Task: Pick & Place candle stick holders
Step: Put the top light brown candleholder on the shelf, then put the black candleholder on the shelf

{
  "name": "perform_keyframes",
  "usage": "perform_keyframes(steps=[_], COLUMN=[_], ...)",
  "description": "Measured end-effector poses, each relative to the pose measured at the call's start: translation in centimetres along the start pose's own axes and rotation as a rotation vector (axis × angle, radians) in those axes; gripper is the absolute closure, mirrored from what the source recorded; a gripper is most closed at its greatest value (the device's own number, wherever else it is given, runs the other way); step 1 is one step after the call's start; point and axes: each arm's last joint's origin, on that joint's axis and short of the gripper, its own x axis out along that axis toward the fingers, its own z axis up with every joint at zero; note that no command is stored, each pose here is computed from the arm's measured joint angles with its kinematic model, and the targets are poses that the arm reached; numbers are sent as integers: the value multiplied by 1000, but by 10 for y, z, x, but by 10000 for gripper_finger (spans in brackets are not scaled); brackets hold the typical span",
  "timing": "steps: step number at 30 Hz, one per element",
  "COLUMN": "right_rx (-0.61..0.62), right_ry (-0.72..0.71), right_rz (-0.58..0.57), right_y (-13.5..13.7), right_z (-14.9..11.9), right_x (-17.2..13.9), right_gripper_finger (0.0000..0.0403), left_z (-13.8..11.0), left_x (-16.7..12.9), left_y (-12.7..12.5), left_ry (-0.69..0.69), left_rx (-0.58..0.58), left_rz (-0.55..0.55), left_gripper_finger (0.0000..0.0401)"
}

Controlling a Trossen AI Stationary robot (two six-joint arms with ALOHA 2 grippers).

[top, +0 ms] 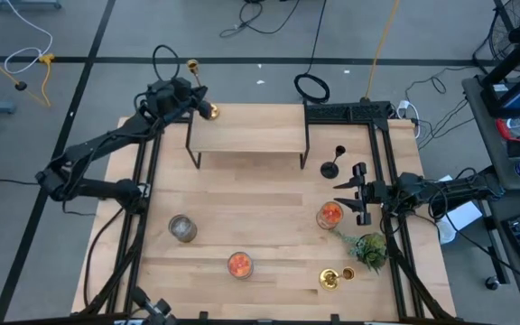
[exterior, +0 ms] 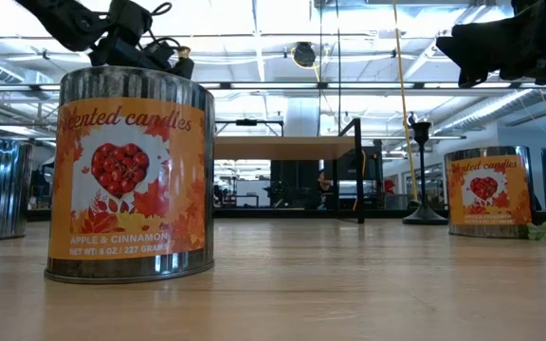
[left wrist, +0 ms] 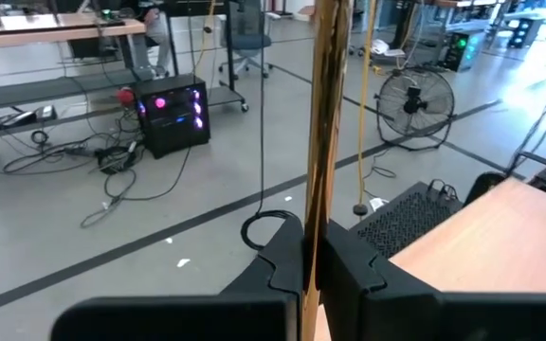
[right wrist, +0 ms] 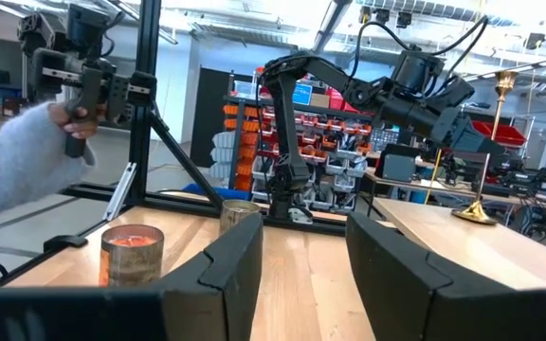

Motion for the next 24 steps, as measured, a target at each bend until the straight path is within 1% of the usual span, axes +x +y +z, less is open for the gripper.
perform_keyframes(steps=[2,6,9,16,20,24], right_rx=[0,4,9,10,-17,-32], right_ry=[0,0,0,-2,-58,-66], right_rz=[0,0,3,3,-6,-8], right_y=[0,0,0,0,-1,-1], right_z=[0,0,0,0,6,7], right_x=[0,0,0,0,0,0], right_gripper_finger=[250,250,250,250,250,250], left_z=[0,-2,-1,-3,-6,-6], left_x=[0,1,0,0,0,0], left_y=[0,0,0,0,-1,-1], left_ry=[1,16,10,31,56,64], left_rx=[-1,-1,-1,8,17,24], left_rz=[-6,-9,-9,-17,-24,-24], left_gripper_finger=[373,337,323,318,317,316])
